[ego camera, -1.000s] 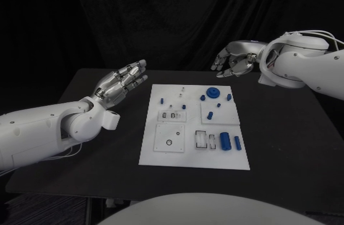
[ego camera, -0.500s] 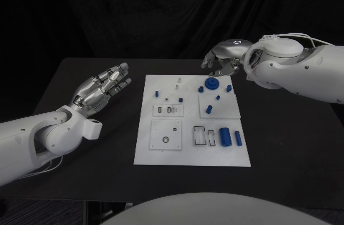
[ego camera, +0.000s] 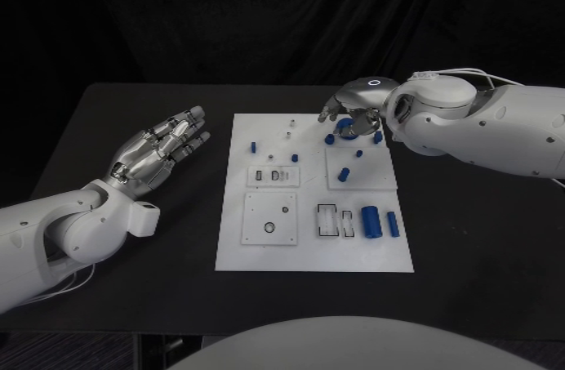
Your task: Assemble the parts on the task board
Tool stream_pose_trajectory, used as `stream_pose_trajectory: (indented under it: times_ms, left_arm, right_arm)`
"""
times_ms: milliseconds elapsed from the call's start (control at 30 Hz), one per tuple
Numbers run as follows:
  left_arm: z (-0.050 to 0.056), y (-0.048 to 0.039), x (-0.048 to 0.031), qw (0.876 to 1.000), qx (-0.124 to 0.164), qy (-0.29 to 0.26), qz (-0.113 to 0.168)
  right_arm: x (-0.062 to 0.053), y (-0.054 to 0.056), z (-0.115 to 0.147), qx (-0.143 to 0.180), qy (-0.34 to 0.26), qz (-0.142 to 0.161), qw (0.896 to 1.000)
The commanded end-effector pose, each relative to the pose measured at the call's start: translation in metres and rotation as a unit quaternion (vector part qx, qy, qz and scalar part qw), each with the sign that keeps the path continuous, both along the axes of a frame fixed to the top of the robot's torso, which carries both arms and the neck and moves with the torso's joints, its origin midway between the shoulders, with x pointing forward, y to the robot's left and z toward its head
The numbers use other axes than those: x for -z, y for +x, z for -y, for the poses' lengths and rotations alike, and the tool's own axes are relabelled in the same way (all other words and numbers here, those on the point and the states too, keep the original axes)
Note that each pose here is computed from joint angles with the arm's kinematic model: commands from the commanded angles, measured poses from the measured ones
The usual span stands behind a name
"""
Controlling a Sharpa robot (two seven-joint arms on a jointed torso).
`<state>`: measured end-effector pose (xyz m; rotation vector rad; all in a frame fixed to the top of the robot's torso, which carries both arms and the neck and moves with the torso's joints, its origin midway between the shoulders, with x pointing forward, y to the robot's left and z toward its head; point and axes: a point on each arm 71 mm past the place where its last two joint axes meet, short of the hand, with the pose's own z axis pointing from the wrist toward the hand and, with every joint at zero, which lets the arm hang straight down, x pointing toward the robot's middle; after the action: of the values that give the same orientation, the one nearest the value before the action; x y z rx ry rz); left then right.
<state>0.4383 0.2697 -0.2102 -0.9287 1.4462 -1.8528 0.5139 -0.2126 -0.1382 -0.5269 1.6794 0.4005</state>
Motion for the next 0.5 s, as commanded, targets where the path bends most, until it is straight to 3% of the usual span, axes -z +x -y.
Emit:
stream_pose_trajectory:
  times_ms: [33, 500]
  left_arm:
    - [0.0, -0.0018, -0.0128, 0.997, -0.001, -0.05, 0.064]
    - [-0.001, 0.0, -0.0111, 0.997, 0.003, -0.049, 0.059]
  right_arm:
    - [0.005, 0.0, 0.002, 0.005, -0.005, 0.005, 1.0]
    - [0.015, 0.002, -0.001, 0.006, -0.006, -0.001, 1.0]
